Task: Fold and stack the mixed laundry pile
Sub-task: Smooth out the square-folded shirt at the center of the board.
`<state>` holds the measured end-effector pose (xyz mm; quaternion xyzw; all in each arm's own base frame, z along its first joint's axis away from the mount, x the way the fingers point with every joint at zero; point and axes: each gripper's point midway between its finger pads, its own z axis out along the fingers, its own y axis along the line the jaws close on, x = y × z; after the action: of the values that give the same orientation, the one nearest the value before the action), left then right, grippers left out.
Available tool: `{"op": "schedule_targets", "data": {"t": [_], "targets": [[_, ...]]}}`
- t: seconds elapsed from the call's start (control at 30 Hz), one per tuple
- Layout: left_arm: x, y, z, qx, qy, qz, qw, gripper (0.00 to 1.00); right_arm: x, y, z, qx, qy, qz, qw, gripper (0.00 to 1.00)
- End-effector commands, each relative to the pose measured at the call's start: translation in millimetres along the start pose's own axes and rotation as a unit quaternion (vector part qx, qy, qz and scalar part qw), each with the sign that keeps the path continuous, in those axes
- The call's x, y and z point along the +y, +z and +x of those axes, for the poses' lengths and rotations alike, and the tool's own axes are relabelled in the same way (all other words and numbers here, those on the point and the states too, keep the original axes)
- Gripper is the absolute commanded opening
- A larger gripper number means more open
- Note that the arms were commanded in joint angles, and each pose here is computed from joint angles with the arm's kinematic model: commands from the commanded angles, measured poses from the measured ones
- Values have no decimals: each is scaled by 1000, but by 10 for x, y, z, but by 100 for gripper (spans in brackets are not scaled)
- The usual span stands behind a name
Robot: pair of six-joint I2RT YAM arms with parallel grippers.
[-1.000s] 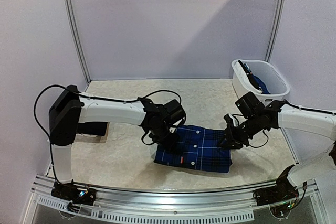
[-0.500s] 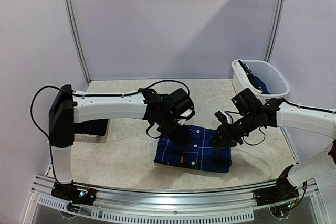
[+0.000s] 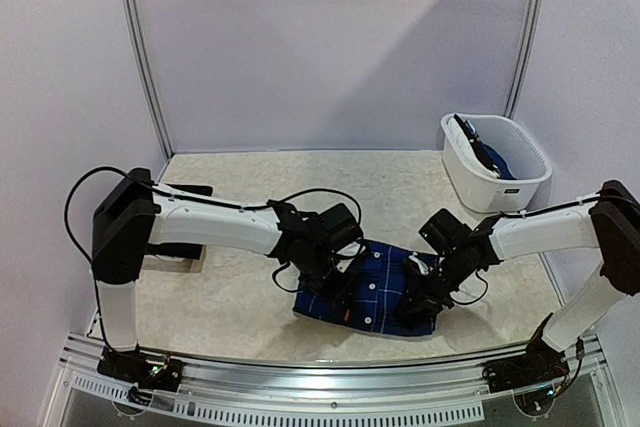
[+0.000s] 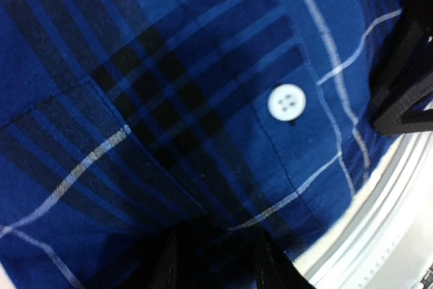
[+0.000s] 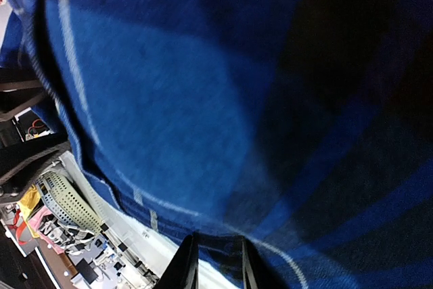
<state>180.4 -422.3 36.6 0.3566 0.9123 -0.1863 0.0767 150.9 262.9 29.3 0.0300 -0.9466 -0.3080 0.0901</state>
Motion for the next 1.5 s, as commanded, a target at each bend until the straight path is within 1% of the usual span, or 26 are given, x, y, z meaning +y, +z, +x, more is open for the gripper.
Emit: {"op": "schedule_targets", "data": {"t": [0.0, 0.13, 0.27, 0.4, 0.5, 0.6, 0.7, 0.83, 0.93, 1.13, 1.47], "targets": [[208, 198, 353, 32, -18, -31, 999, 37, -455, 174, 93, 15, 39, 70, 997, 23], [377, 207, 541, 45, -26, -62, 997, 35, -673, 125, 168, 20, 75, 98, 992, 23], [443, -33, 517, 33, -19, -92, 995, 36, -614, -127, 193, 12, 72, 116, 991, 23], [322, -345, 249, 5, -8, -92, 996, 37, -197, -451, 119, -6, 26, 83, 996, 25], [188, -574, -2, -20, -1, -83, 996, 38, 44, -676, 5, -23, -2, 78, 997, 27], [182, -753, -279, -49, -5, -89, 995, 39, 156, -833, -204, -54, -6, 76, 996, 27], [242, -817, -492, -64, -18, -90, 994, 40, 157, -926, -441, -83, 16, 71, 994, 27], [381, -729, -678, -64, -29, -98, 993, 40, 129, -991, -711, -104, 34, 75, 991, 27], [497, -602, -759, -53, -40, -99, 993, 40, 66, -969, -865, -102, 40, 79, 991, 27], [678, -391, -912, -54, -57, -88, 993, 39, -98, -858, -1042, -86, 47, 84, 992, 26], [1055, -47, -833, -23, -97, -102, 990, 38, -454, -757, -1260, -65, 66, 91, 992, 26]]}}
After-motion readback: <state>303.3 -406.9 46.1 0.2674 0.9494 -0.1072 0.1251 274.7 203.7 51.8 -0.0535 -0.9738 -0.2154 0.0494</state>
